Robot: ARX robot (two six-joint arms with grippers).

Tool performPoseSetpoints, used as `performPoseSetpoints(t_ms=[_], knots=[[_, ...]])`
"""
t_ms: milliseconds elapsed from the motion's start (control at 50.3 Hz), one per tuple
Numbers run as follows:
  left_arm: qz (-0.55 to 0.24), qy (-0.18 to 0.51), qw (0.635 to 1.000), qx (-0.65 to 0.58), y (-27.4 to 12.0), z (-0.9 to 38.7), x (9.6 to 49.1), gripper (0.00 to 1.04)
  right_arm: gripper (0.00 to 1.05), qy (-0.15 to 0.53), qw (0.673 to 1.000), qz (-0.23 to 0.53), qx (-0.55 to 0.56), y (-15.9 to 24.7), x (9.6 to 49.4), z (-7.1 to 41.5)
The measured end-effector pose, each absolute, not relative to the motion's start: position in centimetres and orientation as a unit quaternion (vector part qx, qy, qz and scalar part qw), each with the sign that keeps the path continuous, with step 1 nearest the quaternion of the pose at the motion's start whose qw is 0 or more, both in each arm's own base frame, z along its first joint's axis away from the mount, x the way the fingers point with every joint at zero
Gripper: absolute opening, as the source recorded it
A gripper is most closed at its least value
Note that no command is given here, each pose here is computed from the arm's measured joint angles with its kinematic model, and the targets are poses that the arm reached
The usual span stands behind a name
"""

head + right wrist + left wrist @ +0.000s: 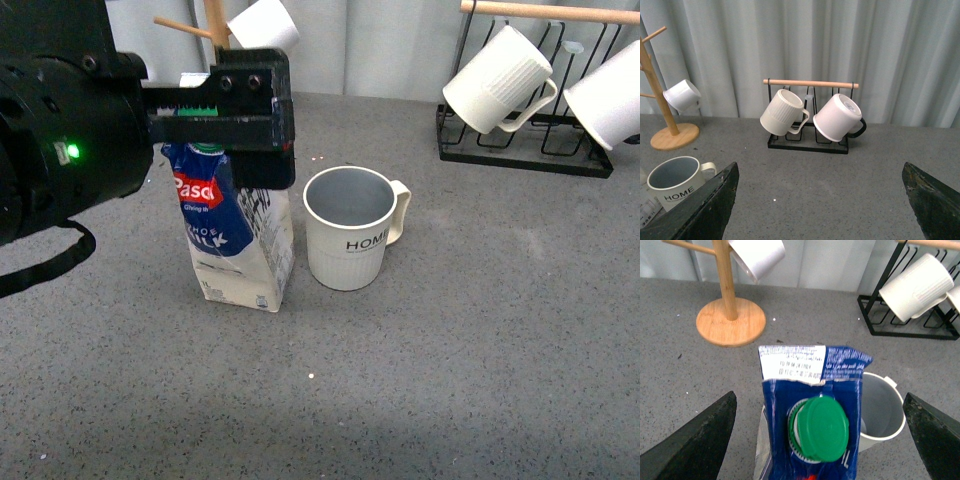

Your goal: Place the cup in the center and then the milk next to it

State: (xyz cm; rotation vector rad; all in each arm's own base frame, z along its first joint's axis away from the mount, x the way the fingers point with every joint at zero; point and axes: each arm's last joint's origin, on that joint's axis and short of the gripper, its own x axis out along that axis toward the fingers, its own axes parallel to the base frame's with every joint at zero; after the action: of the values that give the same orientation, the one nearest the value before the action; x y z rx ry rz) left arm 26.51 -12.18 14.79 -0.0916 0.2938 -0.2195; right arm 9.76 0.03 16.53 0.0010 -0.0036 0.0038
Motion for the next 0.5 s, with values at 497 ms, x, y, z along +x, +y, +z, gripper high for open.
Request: performPoseSetpoints(t_ms=[497], knots=[[-0.008, 0.047, 0.998, -0.029, -8.4, 16.8, 26.1, 0.83, 0.95, -0.002, 1.0, 0.002, 0.0, 0.0, 9.8, 16.5]])
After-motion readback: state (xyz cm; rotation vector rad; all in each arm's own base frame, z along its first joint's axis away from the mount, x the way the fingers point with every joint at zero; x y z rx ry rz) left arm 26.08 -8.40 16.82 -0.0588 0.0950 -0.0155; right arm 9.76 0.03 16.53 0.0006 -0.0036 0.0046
